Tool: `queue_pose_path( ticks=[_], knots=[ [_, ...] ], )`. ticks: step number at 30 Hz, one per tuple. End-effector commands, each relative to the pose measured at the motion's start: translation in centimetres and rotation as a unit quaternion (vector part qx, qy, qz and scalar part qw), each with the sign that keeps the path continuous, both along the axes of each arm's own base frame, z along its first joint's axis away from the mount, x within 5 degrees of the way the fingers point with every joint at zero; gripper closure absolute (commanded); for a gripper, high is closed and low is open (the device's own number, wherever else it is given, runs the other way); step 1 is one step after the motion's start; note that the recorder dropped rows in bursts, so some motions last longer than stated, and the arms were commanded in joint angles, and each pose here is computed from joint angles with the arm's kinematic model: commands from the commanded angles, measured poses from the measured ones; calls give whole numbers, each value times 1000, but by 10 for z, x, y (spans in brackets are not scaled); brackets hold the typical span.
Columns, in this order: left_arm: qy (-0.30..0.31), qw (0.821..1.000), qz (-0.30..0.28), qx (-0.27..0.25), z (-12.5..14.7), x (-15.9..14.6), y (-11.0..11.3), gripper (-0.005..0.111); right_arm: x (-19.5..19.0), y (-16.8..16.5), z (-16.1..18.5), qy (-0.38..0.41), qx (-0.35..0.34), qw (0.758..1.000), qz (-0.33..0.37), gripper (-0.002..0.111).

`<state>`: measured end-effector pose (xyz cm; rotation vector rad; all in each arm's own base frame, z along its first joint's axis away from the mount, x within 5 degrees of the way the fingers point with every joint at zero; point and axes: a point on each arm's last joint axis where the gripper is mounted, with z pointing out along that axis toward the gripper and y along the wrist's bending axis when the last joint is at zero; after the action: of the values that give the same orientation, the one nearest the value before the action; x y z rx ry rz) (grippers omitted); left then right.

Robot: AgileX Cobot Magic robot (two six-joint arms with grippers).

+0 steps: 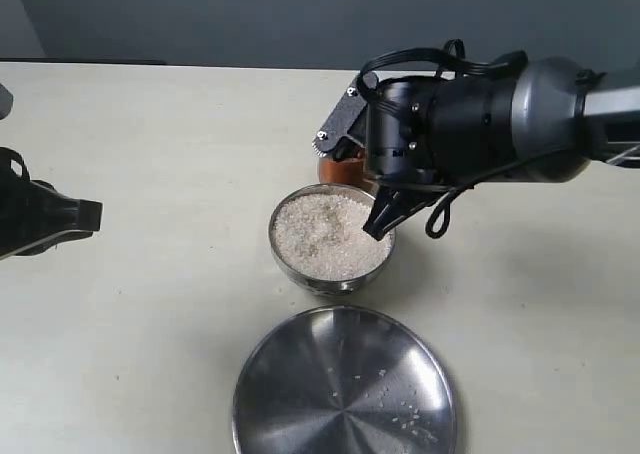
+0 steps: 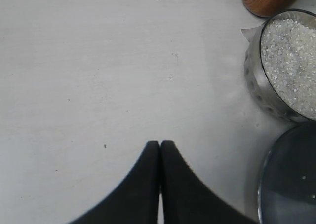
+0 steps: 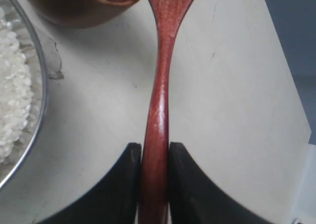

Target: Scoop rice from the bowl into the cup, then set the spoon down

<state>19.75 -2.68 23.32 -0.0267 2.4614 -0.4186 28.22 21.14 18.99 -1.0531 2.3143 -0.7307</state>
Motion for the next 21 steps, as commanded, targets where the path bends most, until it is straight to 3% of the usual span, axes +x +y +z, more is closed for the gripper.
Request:
queue_pose_path(
  ticks=[1,7,16,21],
  knots=[
    [1,1000,4,-5,-1,0,-1,106,-4,10,3,-13,-12,999,28,109],
    [2,1000,3,-6,-1,0,-1,106,-5,6,3,-13,-10,1000,2,109],
    [6,1000,-3,-3,-2,-1,-1,106,-14,5,36,-57,170,978,-106,109],
    [9,1000,-7,2,-2,-1,-1,106,-26,-18,38,-30,204,963,-172,109]
  ],
)
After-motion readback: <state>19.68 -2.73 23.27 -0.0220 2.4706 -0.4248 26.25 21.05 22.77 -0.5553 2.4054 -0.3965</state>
